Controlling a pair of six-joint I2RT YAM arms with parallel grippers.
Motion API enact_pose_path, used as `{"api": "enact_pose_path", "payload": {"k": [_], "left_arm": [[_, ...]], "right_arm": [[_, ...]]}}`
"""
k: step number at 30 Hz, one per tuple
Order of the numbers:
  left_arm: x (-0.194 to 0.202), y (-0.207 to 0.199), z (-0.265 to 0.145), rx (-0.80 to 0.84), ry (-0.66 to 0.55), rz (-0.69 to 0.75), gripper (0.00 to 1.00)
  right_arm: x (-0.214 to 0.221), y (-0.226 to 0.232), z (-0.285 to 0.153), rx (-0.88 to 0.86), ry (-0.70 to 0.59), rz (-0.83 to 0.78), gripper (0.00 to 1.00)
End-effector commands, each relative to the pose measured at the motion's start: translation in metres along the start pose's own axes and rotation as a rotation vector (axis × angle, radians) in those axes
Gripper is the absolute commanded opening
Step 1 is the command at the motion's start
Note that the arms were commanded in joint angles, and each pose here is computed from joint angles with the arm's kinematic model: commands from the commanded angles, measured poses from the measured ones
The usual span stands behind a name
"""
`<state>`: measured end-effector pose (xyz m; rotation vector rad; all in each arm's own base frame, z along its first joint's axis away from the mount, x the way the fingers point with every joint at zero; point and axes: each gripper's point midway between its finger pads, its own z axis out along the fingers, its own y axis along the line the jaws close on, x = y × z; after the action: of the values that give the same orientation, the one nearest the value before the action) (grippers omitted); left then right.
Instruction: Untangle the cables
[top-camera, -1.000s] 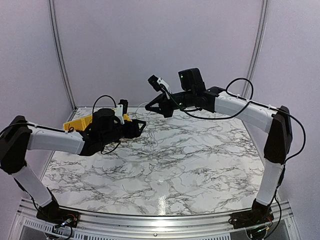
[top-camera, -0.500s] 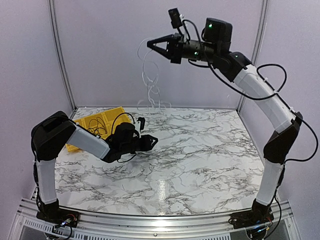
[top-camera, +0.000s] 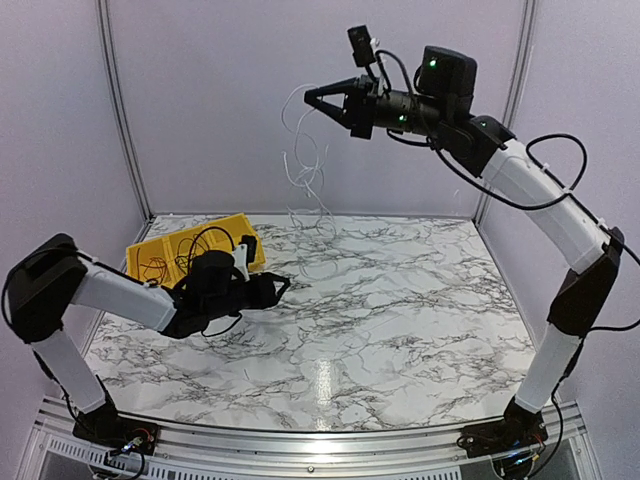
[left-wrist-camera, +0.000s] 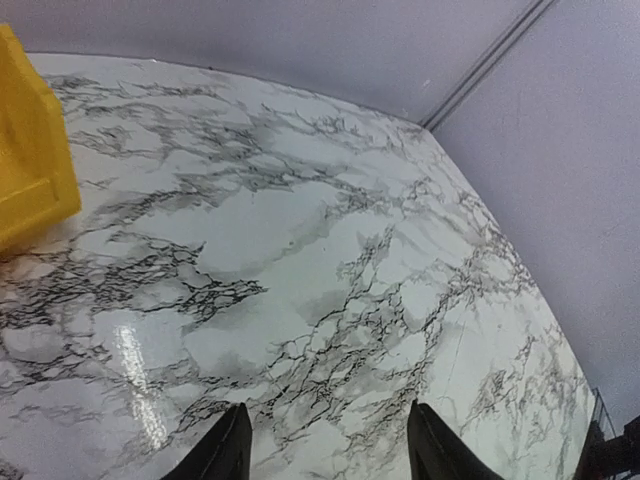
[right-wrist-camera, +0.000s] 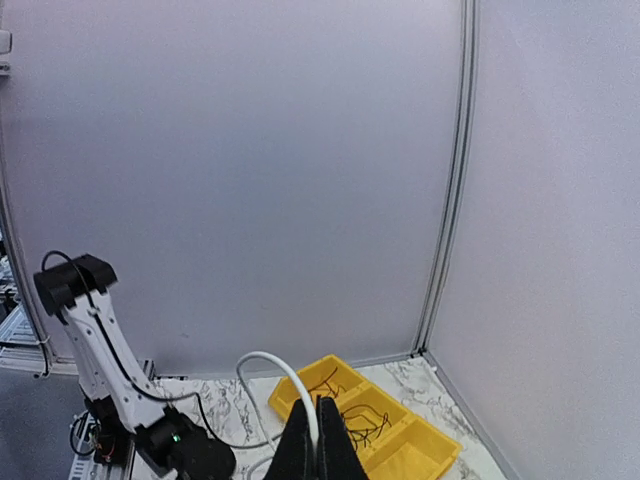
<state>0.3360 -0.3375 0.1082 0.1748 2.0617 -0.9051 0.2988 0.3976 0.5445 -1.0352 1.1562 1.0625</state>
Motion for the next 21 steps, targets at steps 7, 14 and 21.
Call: {"api": "enact_pose_path", "payload": {"k": [7,14,21], "left_arm": [[-0.038,0.007,-0.102,-0.111,-0.171,0.108,0.62],[-0.058,-0.045,-0.106,0.043,-0.194,0.282,0.68],[-0.068,-0.047,-0.062,-0.012,-0.175,0.317,0.72]], "right_arm": [[0.137,-0.018,0.007,0.044,0.252,0.183,0.00],[0.202,-0.032,0.013,0.099,0.365,0.271,0.00],[0.224,-0.036,0.020,0.092,0.393,0.312,0.00]]}}
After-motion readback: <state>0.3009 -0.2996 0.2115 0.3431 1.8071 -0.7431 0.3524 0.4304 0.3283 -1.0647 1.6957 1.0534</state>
